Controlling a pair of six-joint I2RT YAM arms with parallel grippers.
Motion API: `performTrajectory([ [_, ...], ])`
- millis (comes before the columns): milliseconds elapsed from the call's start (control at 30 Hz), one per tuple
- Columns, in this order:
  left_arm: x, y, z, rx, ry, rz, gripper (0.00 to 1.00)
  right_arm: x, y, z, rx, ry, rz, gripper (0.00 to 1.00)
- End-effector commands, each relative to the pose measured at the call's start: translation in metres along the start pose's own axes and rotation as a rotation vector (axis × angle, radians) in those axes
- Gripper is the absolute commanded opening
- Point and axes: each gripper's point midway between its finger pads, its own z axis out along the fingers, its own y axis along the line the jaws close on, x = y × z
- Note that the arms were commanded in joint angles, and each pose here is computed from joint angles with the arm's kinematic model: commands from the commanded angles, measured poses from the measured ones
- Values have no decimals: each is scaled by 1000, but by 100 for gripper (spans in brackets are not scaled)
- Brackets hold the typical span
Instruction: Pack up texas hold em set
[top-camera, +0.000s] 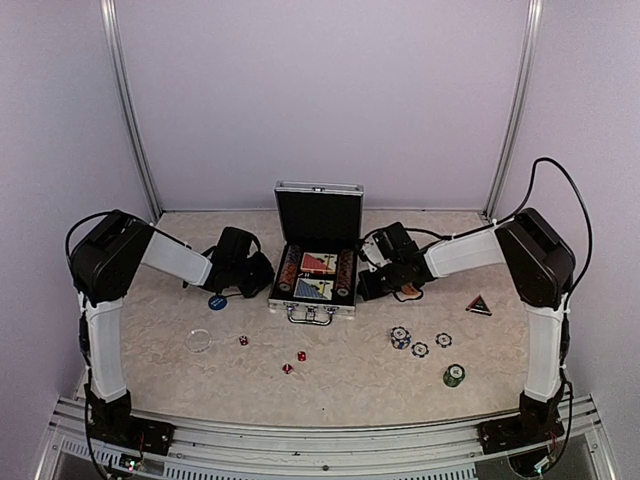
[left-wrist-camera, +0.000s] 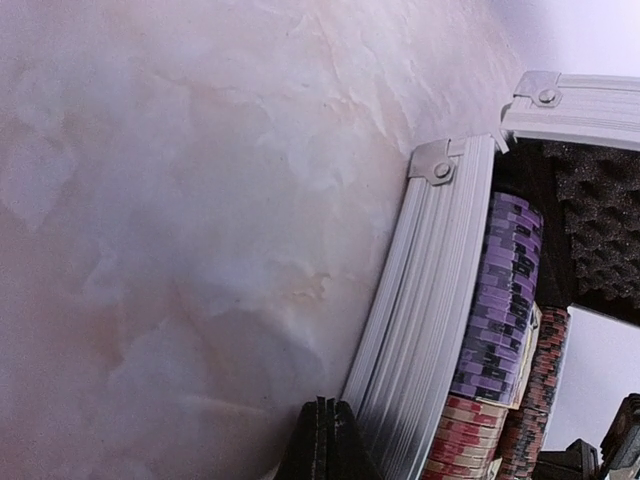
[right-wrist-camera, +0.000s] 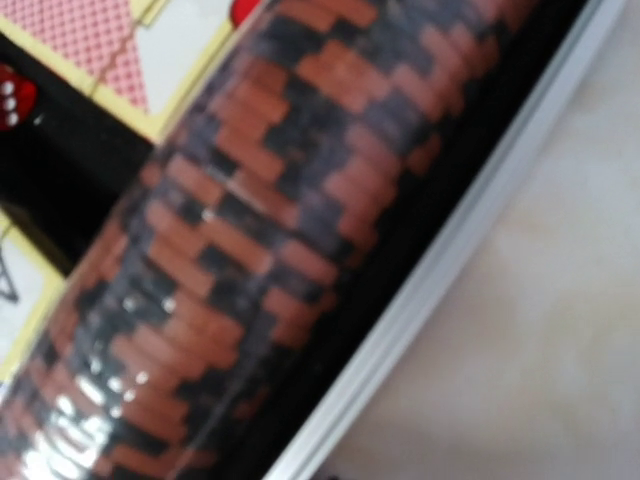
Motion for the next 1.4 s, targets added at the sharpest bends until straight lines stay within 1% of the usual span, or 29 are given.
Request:
performTrajectory([
  [0, 90, -35, -7, 109, 227, 77, 0, 35, 67, -3, -192, 79, -53, 0],
  [200, 114, -48, -7, 132, 263, 100, 0, 45, 55, -10, -137, 87, -46, 0],
  [600, 141, -57, -15, 151, 297, 108, 0, 58, 27, -23, -30, 104, -40, 0],
  [1067, 151, -61, -21, 157, 304, 106, 0, 47, 11, -21, 17, 95, -50, 0],
  [1200, 147, -57, -21, 141, 290, 110, 0, 42, 10, -22, 28, 91, -52, 0],
  [1367, 130, -45, -26, 106, 237, 96, 0, 41, 4, -31, 61, 89, -54, 0],
])
